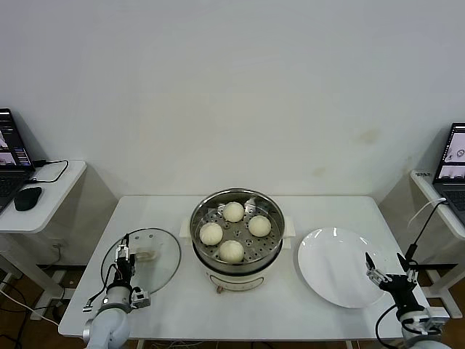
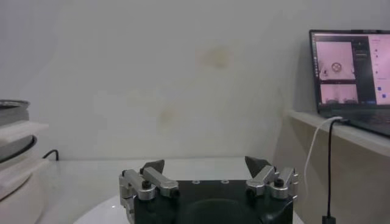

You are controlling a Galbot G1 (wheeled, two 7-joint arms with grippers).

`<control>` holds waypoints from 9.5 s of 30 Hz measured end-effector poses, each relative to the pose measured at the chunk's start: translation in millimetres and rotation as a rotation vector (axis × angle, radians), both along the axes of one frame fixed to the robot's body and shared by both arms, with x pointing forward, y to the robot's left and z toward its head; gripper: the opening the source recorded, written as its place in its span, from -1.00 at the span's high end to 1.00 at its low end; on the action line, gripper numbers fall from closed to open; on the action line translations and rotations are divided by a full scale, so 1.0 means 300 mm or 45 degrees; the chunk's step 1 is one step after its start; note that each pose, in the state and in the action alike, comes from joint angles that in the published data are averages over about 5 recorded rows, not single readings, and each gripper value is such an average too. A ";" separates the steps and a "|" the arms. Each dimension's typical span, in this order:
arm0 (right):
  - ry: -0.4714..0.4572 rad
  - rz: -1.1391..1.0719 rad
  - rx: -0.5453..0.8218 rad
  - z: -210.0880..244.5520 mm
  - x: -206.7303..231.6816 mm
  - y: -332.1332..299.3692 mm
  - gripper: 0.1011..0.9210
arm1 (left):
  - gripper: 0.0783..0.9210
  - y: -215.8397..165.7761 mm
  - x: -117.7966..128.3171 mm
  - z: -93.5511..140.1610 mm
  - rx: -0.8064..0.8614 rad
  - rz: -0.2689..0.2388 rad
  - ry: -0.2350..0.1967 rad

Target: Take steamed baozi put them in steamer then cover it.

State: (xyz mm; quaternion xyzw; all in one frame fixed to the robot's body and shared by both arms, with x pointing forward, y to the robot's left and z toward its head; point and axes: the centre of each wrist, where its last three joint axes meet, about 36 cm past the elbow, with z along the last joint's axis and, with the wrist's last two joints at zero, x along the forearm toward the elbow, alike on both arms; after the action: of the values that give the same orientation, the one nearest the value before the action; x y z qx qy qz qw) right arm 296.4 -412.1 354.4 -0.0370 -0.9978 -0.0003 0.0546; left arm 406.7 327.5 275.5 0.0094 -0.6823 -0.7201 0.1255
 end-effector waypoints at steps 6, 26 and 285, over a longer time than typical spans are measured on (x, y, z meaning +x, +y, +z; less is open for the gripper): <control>0.002 0.000 -0.002 -0.005 -0.004 -0.001 -0.76 | -0.77 0.000 0.029 -0.012 -0.011 0.016 -0.009; 0.006 -0.003 -0.012 -0.011 -0.020 -0.002 -0.76 | -0.12 0.013 0.032 -0.057 -0.047 0.041 -0.022; 0.213 0.150 0.031 0.080 -0.067 0.337 -0.76 | -0.77 -0.239 -0.593 0.392 -1.660 0.137 -0.081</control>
State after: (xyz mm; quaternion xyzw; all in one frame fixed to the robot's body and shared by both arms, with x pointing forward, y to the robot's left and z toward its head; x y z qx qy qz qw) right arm 276.2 -311.1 378.3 0.0226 -0.9901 -0.0061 0.1382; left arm 228.9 255.8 393.1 -0.0133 -0.9810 -0.1509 0.1211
